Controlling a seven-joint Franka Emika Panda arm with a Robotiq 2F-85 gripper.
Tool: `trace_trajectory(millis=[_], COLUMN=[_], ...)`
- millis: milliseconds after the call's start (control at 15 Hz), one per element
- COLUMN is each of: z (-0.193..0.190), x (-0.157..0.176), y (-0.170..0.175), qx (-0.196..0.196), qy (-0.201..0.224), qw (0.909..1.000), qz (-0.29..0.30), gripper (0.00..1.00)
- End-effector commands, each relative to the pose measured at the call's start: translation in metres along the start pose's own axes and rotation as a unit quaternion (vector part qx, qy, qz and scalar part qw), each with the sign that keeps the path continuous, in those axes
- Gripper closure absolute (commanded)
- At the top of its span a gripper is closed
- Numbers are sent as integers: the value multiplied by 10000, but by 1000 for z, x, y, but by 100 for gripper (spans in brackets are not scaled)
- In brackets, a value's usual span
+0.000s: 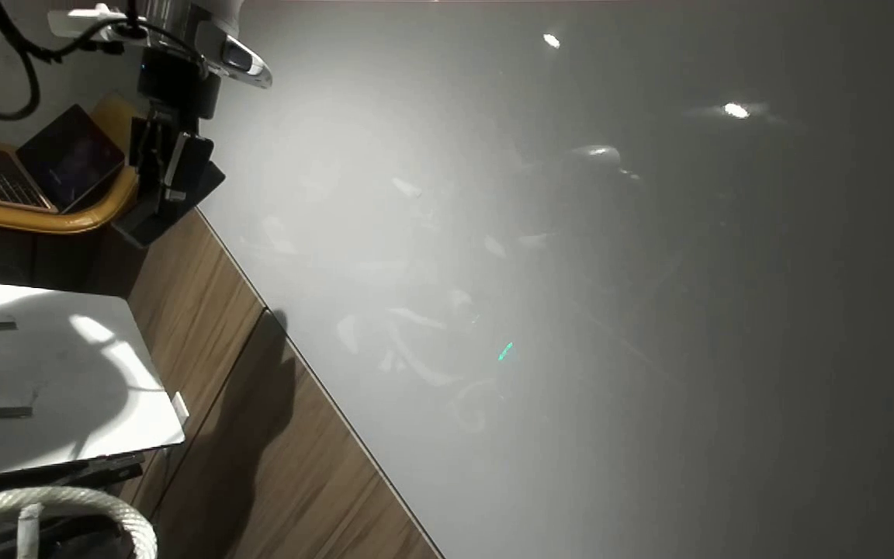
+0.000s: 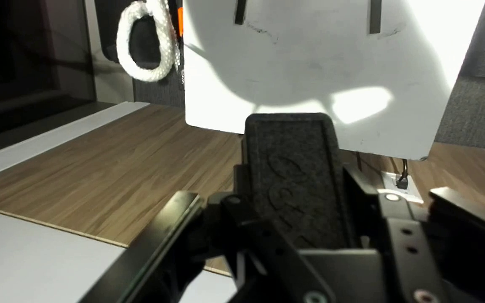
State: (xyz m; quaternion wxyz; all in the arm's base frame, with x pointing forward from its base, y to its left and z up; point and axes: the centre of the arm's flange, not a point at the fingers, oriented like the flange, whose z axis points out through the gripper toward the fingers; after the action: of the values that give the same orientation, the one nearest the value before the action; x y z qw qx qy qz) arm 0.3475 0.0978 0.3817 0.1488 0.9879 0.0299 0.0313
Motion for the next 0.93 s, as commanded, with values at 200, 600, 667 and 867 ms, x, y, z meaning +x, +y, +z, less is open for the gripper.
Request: trace_trajectory(millis=[200,600,667,867], z=[36,67,71,87], x=[18,23,25,27], y=[20,40,40,37], qx=[506,673,603,645], qy=[-231,-416,-406,-463], qw=[9979,9949,9953,9947], qz=[338,632,644,652], gripper=[71,71,71,71])
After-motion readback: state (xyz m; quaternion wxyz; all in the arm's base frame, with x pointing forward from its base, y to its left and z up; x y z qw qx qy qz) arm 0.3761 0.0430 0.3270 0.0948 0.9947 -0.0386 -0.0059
